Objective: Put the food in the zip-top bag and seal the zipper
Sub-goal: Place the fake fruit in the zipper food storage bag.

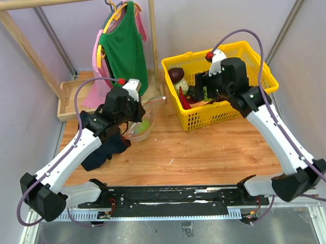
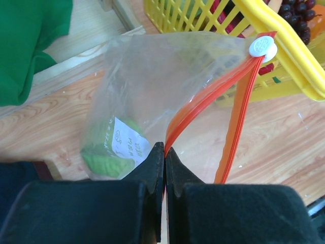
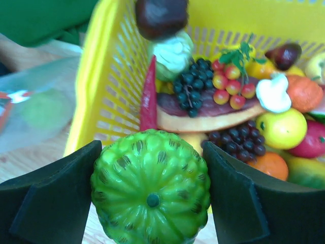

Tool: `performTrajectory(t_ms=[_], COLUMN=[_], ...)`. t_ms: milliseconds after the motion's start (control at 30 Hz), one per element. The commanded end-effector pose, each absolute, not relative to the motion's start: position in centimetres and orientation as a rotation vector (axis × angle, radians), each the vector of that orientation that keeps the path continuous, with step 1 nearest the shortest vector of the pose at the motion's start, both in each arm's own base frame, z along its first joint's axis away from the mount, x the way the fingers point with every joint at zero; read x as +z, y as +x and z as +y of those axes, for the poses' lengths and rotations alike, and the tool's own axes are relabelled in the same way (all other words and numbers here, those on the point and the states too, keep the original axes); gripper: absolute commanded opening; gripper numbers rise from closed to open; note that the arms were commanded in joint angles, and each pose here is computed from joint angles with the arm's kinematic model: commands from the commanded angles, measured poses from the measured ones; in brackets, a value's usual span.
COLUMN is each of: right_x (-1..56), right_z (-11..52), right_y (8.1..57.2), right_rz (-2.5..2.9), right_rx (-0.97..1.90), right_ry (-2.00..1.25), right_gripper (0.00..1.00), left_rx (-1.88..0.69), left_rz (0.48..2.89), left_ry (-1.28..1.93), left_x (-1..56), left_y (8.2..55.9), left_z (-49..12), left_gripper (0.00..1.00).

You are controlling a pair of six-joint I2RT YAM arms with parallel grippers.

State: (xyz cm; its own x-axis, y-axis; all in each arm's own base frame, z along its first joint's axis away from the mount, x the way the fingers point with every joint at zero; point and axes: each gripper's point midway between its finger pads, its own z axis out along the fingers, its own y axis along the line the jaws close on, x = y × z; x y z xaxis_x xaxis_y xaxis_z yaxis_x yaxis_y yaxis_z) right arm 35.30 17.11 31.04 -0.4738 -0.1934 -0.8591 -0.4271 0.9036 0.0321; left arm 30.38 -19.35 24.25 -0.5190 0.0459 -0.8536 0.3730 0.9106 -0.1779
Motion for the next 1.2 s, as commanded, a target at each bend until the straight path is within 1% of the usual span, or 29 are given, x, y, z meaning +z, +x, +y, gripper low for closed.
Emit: performTrajectory(t_ms=[0,267,400,533,700,1000,1167], right_x=[34.6,37.1,37.5,37.3,36.9,34.0,31.6], right_z=[20.4,27.2,30.7,33.0,34.2,34.5,33.4], right_y=[34.2,30.0,28.1,27.0,26.1,26.0,26.2], right_rz=[1.864,1.637,1.558,1.515,1.459,1.460,1.499], right_rx=[0.460,0.738,0.816,0.883,0.928,0.978,0.908], right_ry=[-0.424,-0.507,-0.548,-0.522,-0.456,-0.369,-0.372], right_gripper=[0.47,0.46,0.46,0.46,0.45,0.47,0.50], left_rx=[-0.560,-0.632,-0.670,-0.712,-0.759,-0.898,-0.903], left_rz=[2.041,2.039,2.032,2.024,2.028,2.045,2.062], left_ry=[0.323,0.350,0.355,0.345,0.284,0.159,0.140], left_x=[26.0,26.2,27.0,27.7,28.6,30.1,29.7], left_y=[30.1,29.7,29.5,29.3,29.2,28.2,28.0], left_z=[-20.6,-21.4,-21.9,-22.3,-22.7,-23.5,-23.4], left_gripper=[0.00,0.00,0.00,0.00,0.00,0.00,0.01])
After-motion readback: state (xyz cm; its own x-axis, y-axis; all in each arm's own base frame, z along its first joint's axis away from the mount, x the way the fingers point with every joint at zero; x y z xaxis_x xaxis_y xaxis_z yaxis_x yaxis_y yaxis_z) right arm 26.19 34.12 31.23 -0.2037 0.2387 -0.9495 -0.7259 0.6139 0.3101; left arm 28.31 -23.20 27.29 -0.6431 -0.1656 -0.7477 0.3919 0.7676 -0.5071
